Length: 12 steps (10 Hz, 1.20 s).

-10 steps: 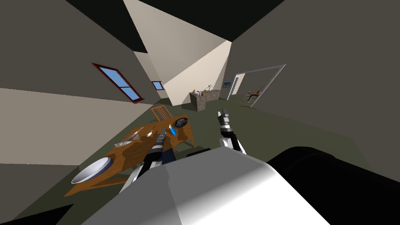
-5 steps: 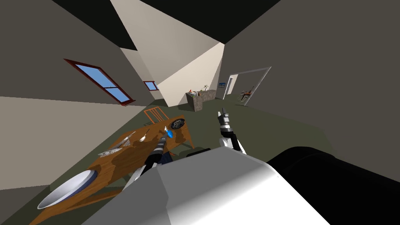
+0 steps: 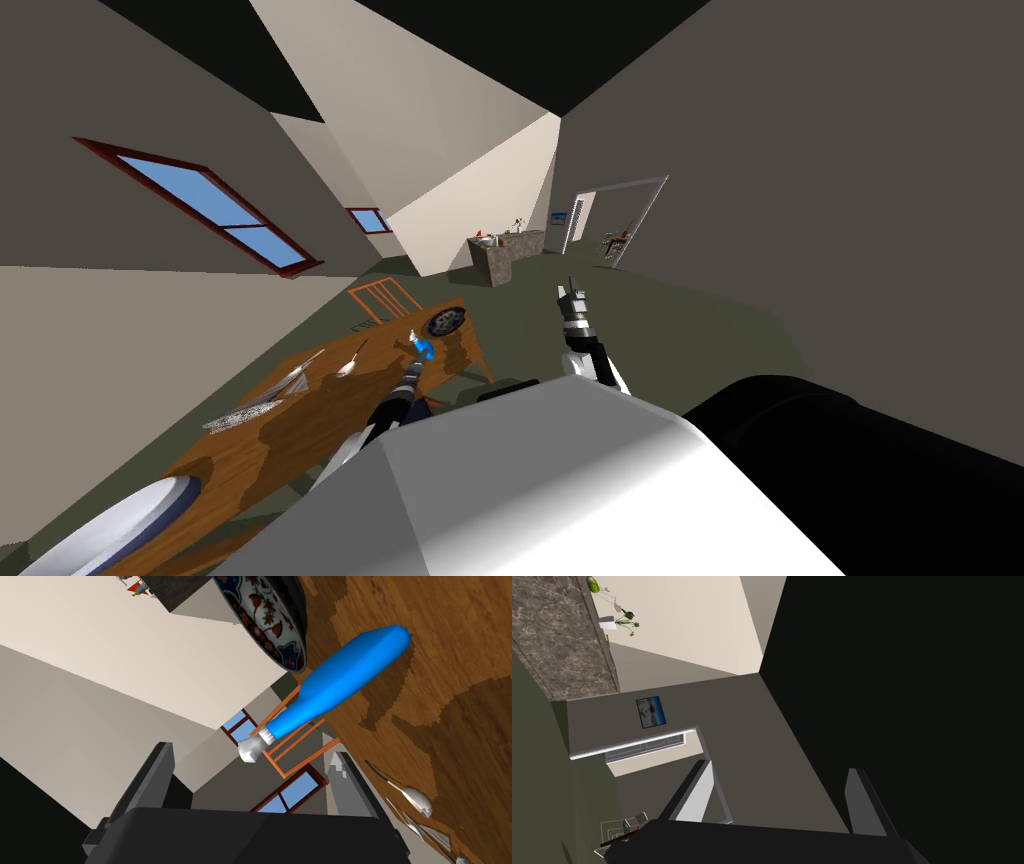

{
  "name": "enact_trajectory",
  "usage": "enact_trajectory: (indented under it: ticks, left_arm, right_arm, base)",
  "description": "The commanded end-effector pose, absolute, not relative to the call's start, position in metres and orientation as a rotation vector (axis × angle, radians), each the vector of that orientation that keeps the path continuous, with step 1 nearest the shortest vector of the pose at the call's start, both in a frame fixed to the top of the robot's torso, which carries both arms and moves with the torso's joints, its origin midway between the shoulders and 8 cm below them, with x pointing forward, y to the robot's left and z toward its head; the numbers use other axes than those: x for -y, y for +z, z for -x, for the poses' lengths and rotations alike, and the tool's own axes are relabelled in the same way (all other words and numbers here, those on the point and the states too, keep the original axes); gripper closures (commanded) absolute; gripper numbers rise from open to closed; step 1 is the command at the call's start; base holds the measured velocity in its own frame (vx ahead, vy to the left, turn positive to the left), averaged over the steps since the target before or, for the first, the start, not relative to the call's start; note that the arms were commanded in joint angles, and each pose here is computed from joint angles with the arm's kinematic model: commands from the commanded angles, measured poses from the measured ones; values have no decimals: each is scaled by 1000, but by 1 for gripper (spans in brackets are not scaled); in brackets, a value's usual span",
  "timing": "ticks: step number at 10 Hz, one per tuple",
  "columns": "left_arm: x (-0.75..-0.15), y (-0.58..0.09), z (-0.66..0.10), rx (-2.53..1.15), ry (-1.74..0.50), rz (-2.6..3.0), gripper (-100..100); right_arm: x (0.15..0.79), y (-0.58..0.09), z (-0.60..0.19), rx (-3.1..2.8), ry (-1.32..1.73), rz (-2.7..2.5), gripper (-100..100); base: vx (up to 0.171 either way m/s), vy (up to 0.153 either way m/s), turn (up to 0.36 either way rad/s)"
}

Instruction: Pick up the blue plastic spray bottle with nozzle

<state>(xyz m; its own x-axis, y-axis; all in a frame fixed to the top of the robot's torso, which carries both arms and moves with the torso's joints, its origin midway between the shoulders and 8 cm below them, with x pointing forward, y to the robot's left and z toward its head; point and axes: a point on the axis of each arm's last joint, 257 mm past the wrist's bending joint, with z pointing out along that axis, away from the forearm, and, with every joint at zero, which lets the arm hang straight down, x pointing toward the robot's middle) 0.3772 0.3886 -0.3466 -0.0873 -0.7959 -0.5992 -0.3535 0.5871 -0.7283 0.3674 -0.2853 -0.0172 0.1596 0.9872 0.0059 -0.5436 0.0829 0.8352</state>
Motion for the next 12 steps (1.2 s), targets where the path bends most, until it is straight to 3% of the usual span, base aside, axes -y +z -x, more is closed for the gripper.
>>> enact_trajectory:
  ticks: [1,5,12]
  left_arm:
    - [-401,-364,-371,-1733,-426,966,-100]
    - [-426,-387,-358,-1810,-324,952,-100]
    - [-525,-428,-315,-2005,13,835,-100]
  right_arm:
    - [285,-17,-367,-689,1289,-818,0]
    - [285,-17,-367,-689,1289,-818,0]
    - [285,-17,-367,-689,1289,-818,0]
  base:
    - [14,-19,-136]
    - [19,-22,-104]
    - [32,-29,-150]
